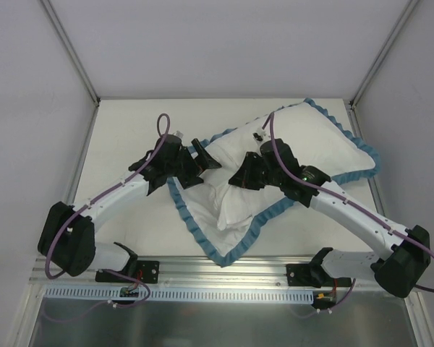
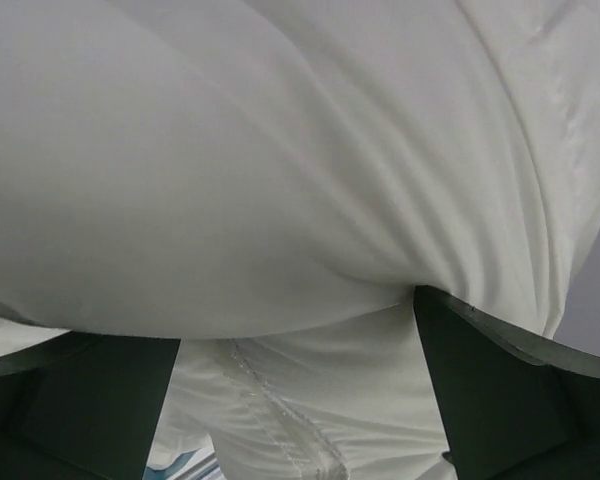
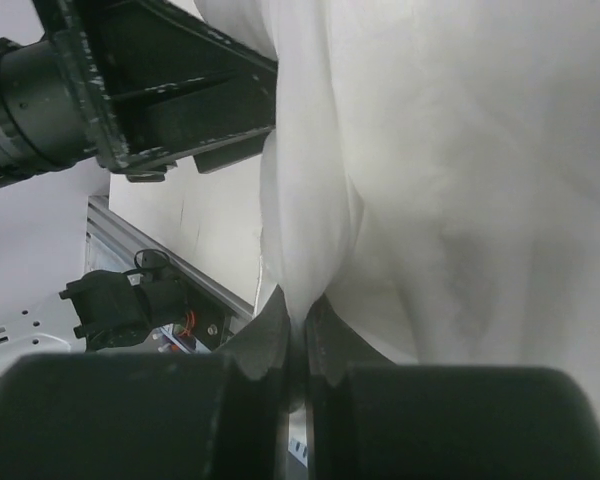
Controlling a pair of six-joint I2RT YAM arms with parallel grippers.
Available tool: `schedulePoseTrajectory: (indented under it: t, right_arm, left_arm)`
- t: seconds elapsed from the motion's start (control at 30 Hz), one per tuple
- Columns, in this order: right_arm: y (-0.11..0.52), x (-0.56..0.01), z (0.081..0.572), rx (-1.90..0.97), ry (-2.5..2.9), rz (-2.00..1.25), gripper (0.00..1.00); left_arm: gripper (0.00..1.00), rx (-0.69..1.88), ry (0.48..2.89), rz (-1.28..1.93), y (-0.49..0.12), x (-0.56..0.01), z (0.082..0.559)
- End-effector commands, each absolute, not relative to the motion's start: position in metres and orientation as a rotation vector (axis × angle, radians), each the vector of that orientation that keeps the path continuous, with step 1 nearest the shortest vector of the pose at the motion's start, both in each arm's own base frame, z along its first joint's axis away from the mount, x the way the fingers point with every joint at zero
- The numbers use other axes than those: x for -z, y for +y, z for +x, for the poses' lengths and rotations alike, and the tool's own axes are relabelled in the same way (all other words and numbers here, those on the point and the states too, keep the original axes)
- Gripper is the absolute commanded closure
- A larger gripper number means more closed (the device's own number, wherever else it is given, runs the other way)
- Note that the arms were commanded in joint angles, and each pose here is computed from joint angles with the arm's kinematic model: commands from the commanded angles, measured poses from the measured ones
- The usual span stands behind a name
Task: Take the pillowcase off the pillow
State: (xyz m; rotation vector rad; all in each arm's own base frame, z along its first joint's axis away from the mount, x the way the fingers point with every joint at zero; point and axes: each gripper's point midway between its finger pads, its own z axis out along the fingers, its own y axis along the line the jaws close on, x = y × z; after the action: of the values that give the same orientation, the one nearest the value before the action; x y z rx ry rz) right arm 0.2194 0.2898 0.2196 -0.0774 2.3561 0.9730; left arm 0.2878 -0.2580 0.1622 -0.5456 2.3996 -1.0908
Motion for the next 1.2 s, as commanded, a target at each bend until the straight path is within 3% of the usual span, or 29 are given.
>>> schedulePoseTrajectory:
  t: [0.0, 0.07, 0.1, 0.13, 0.23, 0.27, 0.43, 0.53, 0.8, 0.93, 1.03, 1.07, 1.17]
  right_arm:
    - [0.312, -0.261, 0.220, -1.139, 2.227, -0.097, 0.99]
    - [0.312, -0.258, 0.216, -1.134, 2.253, -0.118, 0.99]
    - [0.311, -0.256, 0.216, -1.115, 2.261, -0.145, 0.93]
    - [0.311, -0.264, 0.215, -1.109, 2.253, -0.169, 0.70]
    - [0.295, -0.280, 0.212, -1.003, 2.249, -0.258, 0.35]
    - [0.283, -0.280, 0.210, -0.929, 2.267, -0.263, 0.31]
    - [0.248, -0.299, 0.222, -0.645, 2.219, -0.312, 0.32]
    - [0.223, -0.290, 0.248, -0.296, 2.250, -0.312, 0.32]
    - [0.242, -0.252, 0.293, 0.032, 2.333, -0.485, 0.23]
    - [0.244, -0.231, 0.309, 0.123, 2.371, -0.499, 0.33]
    - [0.225, -0.222, 0.321, 0.189, 2.394, -0.430, 0.58]
    - [0.215, -0.222, 0.324, 0.205, 2.399, -0.397, 0.71]
    - [0.176, -0.221, 0.330, 0.210, 2.417, -0.247, 0.88]
  left_arm:
    - [0.01, 1.136, 2.430, -0.556, -0.273, -0.147, 0.292]
    - [0.39, 1.158, 2.426, -0.513, -0.277, -0.153, 0.294]
    - [0.65, 1.156, 2.422, -0.494, -0.277, -0.155, 0.294]
    - [1.00, 1.154, 2.415, -0.494, -0.275, -0.159, 0.297]
    - [1.00, 1.106, 2.444, -0.537, -0.260, -0.157, 0.296]
    - [1.00, 1.105, 2.432, -0.536, -0.256, -0.160, 0.295]
    - [1.00, 1.100, 2.415, -0.564, -0.238, -0.159, 0.284]
    - [1.00, 1.125, 2.409, -0.540, -0.239, -0.165, 0.279]
    - [1.00, 1.159, 2.410, -0.499, -0.243, -0.173, 0.278]
    - [1.00, 1.165, 2.395, -0.463, -0.243, -0.178, 0.276]
    - [1.00, 1.174, 2.374, -0.424, -0.241, -0.186, 0.274]
    - [1.00, 1.173, 2.367, -0.414, -0.240, -0.190, 0.274]
    - [1.00, 1.163, 2.351, -0.412, -0.226, -0.197, 0.272]
